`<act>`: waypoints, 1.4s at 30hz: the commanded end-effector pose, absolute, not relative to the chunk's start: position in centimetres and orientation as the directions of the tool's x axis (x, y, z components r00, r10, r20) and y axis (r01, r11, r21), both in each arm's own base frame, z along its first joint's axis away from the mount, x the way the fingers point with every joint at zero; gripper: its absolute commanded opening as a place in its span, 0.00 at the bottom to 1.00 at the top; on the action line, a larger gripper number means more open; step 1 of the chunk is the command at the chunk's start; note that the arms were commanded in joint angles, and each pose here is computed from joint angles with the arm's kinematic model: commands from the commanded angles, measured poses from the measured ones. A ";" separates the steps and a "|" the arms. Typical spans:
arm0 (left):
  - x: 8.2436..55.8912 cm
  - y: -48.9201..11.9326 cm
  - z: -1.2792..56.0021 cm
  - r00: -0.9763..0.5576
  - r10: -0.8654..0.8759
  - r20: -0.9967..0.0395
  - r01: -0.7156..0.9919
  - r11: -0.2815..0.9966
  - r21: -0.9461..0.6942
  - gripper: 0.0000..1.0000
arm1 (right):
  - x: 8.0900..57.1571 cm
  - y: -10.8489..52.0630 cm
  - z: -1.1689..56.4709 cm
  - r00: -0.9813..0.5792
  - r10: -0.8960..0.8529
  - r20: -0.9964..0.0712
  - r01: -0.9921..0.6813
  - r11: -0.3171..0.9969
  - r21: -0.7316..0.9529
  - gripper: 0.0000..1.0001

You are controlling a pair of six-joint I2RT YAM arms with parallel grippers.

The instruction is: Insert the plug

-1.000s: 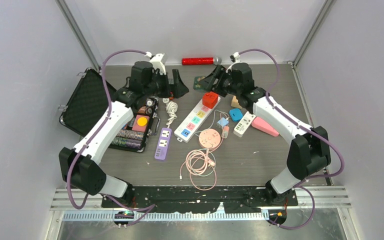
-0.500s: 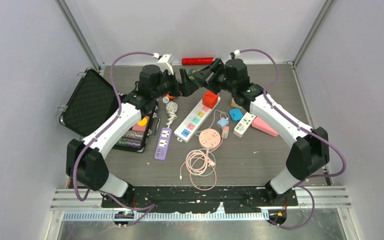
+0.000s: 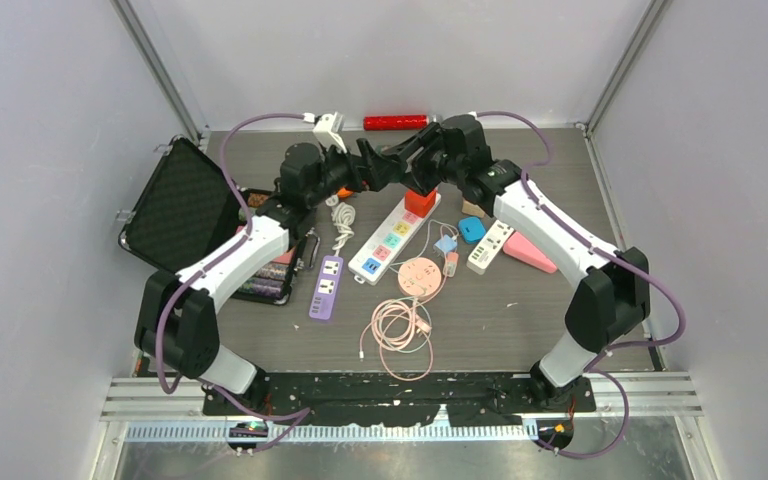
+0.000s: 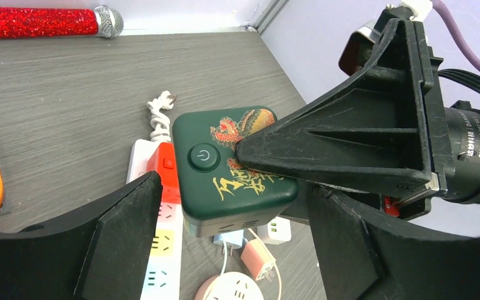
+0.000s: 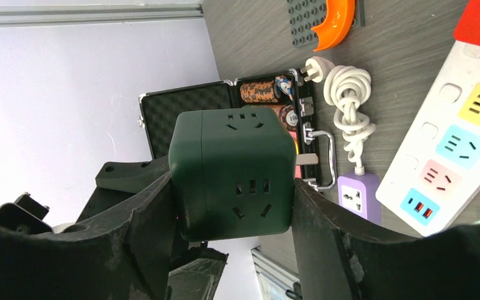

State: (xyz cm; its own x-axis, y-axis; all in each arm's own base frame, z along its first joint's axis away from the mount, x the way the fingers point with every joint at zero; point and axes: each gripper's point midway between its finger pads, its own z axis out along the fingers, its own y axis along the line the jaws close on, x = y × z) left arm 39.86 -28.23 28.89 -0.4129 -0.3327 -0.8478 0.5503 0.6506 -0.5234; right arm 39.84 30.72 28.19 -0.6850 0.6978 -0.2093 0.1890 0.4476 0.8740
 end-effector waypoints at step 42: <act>34.8 -29.3 30.3 0.179 0.064 -0.982 0.948 0.257 0.190 0.00 | 34.2 27.4 32.5 -0.678 0.046 -0.734 -0.505 0.696 0.510 0.96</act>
